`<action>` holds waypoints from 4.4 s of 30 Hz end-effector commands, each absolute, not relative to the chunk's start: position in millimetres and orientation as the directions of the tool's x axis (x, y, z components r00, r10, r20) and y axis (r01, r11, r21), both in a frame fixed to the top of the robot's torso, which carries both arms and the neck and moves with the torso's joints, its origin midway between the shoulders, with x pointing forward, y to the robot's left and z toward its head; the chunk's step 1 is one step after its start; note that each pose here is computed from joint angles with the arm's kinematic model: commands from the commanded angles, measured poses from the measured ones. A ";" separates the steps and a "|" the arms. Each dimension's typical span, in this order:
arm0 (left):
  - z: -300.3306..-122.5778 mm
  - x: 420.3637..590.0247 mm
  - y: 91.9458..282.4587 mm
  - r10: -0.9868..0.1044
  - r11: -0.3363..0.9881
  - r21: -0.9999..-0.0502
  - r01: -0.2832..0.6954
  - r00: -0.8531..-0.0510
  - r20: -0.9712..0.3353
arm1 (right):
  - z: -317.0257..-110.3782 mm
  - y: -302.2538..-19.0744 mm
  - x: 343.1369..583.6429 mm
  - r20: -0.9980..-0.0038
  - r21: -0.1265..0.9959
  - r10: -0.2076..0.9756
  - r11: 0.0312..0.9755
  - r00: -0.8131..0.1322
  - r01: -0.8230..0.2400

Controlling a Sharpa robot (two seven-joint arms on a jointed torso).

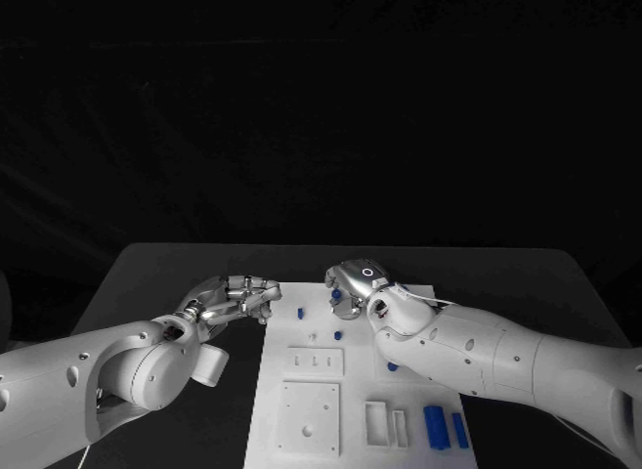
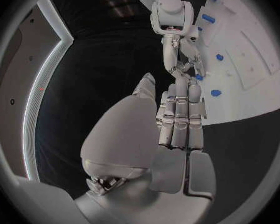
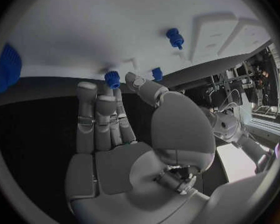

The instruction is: Assemble the parts on the task board

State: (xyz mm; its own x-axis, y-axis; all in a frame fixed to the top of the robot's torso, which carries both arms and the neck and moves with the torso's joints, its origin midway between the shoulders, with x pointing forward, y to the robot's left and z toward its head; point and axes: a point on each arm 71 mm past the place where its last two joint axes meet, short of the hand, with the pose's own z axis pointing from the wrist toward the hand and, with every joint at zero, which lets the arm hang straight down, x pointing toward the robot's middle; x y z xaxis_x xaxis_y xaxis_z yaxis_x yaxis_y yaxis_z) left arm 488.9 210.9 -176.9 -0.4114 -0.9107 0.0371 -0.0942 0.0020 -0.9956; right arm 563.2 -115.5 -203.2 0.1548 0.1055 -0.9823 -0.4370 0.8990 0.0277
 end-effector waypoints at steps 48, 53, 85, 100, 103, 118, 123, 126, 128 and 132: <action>-176.6 495.6 221.0 -0.917 0.002 -0.997 -0.078 -0.397 0.030 | -163.6 -224.1 571.8 -0.996 0.083 0.068 0.955 -0.062 -0.285; -176.8 495.6 219.8 -0.916 0.001 -0.997 -0.079 -0.400 0.031 | -171.4 -228.9 573.8 -0.995 0.079 0.062 0.960 -0.073 -0.268; -177.5 496.8 220.7 -0.916 0.003 -0.997 -0.081 -0.399 0.030 | -192.0 -236.1 574.6 -0.989 0.079 0.044 0.965 -0.145 -0.249; -177.5 496.0 221.6 -0.916 0.003 -0.996 -0.084 -0.400 0.031 | -207.8 -236.1 572.7 -0.987 0.018 -0.023 0.968 -0.160 -0.252; -177.6 496.1 222.0 -0.916 0.004 -0.996 -0.085 -0.399 0.031 | -211.7 -238.0 572.1 -0.982 0.012 -0.035 0.969 -0.185 -0.246; -177.9 495.9 221.9 -0.915 0.005 -0.996 -0.090 -0.403 0.032 | -225.3 -237.3 568.2 -0.969 -0.040 -0.099 0.967 -0.228 -0.253; -178.0 495.8 222.3 -0.915 0.007 -0.996 -0.091 -0.403 0.031 | -225.2 -239.7 568.5 -0.969 -0.043 -0.100 0.968 -0.226 -0.246; -178.1 495.7 222.2 -0.914 0.007 -0.996 -0.093 -0.404 0.031 | -225.2 -239.9 568.4 -0.969 -0.043 -0.101 0.969 -0.227 -0.245; -178.1 495.4 222.1 -0.914 0.007 -0.996 -0.093 -0.405 0.031 | -225.1 -239.4 568.1 -0.969 -0.043 -0.100 0.968 -0.225 -0.246; -178.0 495.1 222.8 -0.914 0.008 -0.996 -0.094 -0.405 0.031 | -223.3 -237.4 567.6 -0.974 -0.045 -0.097 0.968 -0.202 -0.248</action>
State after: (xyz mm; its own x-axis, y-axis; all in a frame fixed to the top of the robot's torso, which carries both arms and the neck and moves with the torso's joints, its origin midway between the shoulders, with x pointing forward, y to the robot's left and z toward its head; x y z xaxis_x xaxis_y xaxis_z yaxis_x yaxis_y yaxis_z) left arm 496.0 225.3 -179.1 -0.3860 -0.9222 0.0253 -0.0959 0.0128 -0.9953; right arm 576.0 -229.7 -190.8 -0.0571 -0.0095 -0.9983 -0.2788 0.9603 0.0068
